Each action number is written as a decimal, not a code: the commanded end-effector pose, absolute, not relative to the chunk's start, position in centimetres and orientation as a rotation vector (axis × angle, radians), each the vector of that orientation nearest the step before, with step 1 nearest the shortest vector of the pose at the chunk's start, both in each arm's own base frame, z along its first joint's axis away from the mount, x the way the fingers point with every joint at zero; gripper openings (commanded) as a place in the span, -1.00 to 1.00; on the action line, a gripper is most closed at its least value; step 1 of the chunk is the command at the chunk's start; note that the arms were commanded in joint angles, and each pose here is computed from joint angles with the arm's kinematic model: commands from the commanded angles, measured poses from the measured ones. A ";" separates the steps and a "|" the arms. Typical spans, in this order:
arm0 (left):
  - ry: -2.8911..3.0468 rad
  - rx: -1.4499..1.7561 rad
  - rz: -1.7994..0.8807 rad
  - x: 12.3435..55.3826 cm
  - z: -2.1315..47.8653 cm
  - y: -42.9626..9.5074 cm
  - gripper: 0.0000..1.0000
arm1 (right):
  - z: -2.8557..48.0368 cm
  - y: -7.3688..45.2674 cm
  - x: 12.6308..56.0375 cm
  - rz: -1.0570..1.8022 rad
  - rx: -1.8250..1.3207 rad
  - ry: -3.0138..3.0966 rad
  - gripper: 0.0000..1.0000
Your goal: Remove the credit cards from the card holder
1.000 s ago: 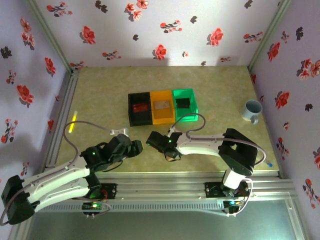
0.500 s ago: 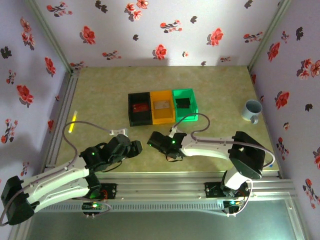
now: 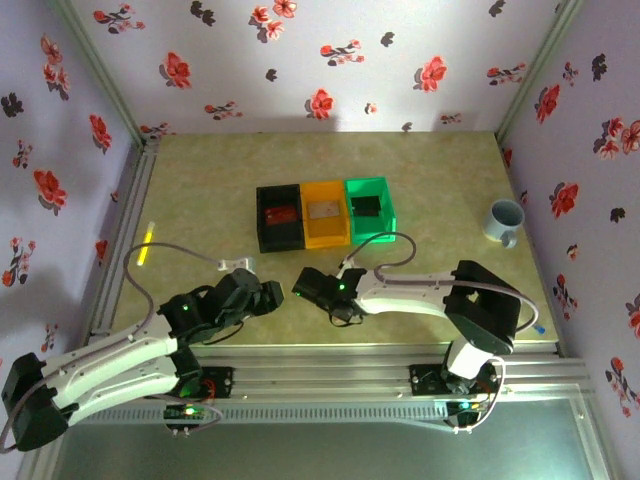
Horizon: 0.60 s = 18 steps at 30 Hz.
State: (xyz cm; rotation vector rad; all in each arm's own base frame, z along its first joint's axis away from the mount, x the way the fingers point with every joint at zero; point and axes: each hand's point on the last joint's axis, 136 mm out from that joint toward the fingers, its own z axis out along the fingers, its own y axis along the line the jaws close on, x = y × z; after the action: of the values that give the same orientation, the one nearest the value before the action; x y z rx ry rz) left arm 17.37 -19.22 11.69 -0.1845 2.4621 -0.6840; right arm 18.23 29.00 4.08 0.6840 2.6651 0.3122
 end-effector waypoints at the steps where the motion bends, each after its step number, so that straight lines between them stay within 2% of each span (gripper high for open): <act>1: 2.467 -0.225 -0.635 17.4 10.8 -18.1 0.20 | 2.3 28.6 17.4 0.280 0.737 2.690 -0.17; 8: 2.474 -0.225 -0.627 17.4 10.5 -18.0 0.20 | 0.8 28.1 17.8 0.274 0.775 2.707 -0.22; 13: 2.482 -0.226 -0.627 17.3 10.3 -18.0 0.21 | -1.2 27.1 17.9 0.279 0.811 2.756 -0.46; 18: 2.487 -0.226 -0.635 17.2 10.1 -18.1 0.21 | -2.3 25.4 17.7 0.207 0.777 2.802 -0.61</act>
State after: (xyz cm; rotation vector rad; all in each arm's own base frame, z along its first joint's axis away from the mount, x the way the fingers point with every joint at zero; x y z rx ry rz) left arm 17.23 -18.84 10.92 -0.1943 2.4776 -0.6645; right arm 20.09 29.26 2.70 0.7961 2.6653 0.4533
